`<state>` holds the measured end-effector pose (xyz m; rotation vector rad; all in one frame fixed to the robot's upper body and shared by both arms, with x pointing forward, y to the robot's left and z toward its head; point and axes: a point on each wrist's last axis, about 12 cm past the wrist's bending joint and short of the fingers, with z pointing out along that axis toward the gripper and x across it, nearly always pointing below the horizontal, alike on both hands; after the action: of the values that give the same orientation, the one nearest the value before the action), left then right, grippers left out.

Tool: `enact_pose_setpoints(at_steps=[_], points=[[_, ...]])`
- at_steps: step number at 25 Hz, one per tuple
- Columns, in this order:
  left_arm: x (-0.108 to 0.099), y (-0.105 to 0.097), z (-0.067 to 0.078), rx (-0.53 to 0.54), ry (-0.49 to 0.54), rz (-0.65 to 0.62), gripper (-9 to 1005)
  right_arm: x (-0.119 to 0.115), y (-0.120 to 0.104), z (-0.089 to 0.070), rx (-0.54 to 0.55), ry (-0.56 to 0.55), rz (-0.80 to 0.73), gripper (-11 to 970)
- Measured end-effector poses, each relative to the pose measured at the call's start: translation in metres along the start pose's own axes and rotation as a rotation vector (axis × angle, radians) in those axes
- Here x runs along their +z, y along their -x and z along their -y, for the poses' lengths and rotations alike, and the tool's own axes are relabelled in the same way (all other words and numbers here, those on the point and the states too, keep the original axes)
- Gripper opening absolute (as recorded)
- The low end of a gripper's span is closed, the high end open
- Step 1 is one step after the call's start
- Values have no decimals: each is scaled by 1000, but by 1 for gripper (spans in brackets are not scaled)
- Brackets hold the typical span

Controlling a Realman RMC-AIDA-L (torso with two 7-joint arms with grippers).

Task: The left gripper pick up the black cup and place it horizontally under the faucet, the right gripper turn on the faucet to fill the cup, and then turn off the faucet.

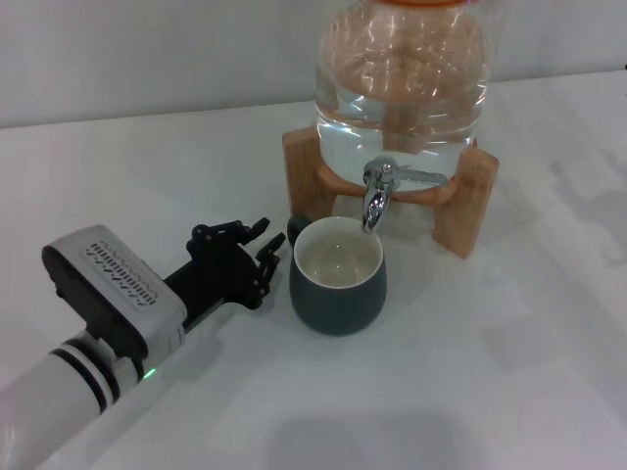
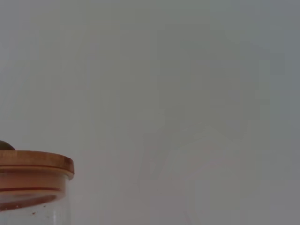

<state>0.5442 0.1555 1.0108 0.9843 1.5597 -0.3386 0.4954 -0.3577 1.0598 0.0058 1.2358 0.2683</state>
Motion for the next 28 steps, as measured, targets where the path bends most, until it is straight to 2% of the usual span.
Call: enact_pose_setpoints(at_steps=[5,16,21,24,27,28], points=[[-5,-5,-11,-41,79,-13,240,1,0,0,0,1,1,868],[-14,-12,-38,-50,307,-42,453,0,-1,0,4,-2,-4,868],[-14,-8,-52,-36,391,-35,685,-10,-4,0,23,7,-41,868],[-16,-6,-63,-48,446,-28,778,-17,-7,-4,26,47,-77,868],[-17,-4,-66,-49,466,-5,872,-23,-11,-10,31,100,-111,868],[-17,-3,-66,-47,470,5,875,-25,-12,-13,34,119,-121,868]])
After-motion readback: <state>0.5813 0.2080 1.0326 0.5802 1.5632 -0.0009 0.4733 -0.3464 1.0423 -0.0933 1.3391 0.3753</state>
